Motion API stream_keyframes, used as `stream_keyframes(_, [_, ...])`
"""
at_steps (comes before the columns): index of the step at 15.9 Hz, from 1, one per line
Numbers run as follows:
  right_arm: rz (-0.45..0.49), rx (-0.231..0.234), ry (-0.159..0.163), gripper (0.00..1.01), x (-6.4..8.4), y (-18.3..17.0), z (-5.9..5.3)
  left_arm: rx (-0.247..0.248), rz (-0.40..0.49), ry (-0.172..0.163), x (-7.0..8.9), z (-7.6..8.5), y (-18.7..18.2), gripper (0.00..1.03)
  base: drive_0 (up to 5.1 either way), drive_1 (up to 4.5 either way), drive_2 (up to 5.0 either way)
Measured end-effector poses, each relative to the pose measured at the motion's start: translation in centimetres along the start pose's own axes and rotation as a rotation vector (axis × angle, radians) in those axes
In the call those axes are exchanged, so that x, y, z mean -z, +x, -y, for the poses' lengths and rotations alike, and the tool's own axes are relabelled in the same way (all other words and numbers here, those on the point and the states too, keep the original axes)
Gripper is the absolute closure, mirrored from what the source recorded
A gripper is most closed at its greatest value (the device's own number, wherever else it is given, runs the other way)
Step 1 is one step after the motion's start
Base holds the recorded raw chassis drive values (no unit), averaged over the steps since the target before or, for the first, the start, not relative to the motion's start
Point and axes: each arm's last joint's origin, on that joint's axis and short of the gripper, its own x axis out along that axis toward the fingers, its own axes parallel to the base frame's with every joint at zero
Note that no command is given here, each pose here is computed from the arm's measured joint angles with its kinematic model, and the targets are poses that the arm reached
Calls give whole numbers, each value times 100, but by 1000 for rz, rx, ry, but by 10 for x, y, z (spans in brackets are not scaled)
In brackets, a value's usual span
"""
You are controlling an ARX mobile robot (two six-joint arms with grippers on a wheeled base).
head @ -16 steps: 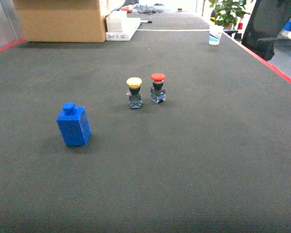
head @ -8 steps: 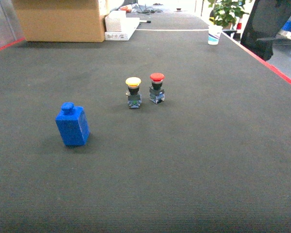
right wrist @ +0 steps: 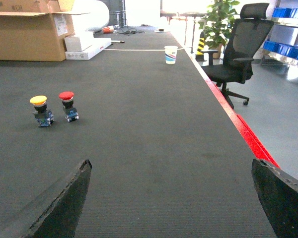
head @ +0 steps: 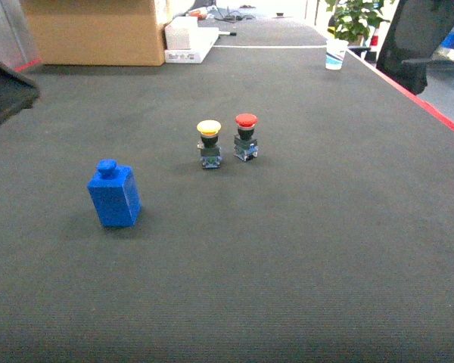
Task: Pick blue part to blue bin on bottom shelf
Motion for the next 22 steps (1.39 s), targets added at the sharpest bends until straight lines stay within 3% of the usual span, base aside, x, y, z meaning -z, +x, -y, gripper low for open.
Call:
stream_keyframes(3, [0,0,0,3,0,0,0,54,-135,108,-7,14,47,5,0,0,0])
stream_keyframes(7, [0,0,0,3,0,0,0,47,-201,174,-12,16,91,5,0,0,0])
stream_keyframes(10, [0,0,0,3,0,0,0,49,-263,172,-1,15,116,5,0,0,0])
stream_keyframes(13, [0,0,0,3,0,0,0,30,-300,134,9,8,136,5,0,0,0])
stream_keyframes(16, [0,0,0,3,0,0,0,16,-368,124,25,-1,149,5,0,0,0])
stream_keyframes(18, [0,0,0,3,0,0,0,20,-402,130,37,-1,157,5,0,0,0])
stream_keyframes(22, [0,0,0,3,0,0,0,15,-407,160,44,-1,175,5,0,0,0])
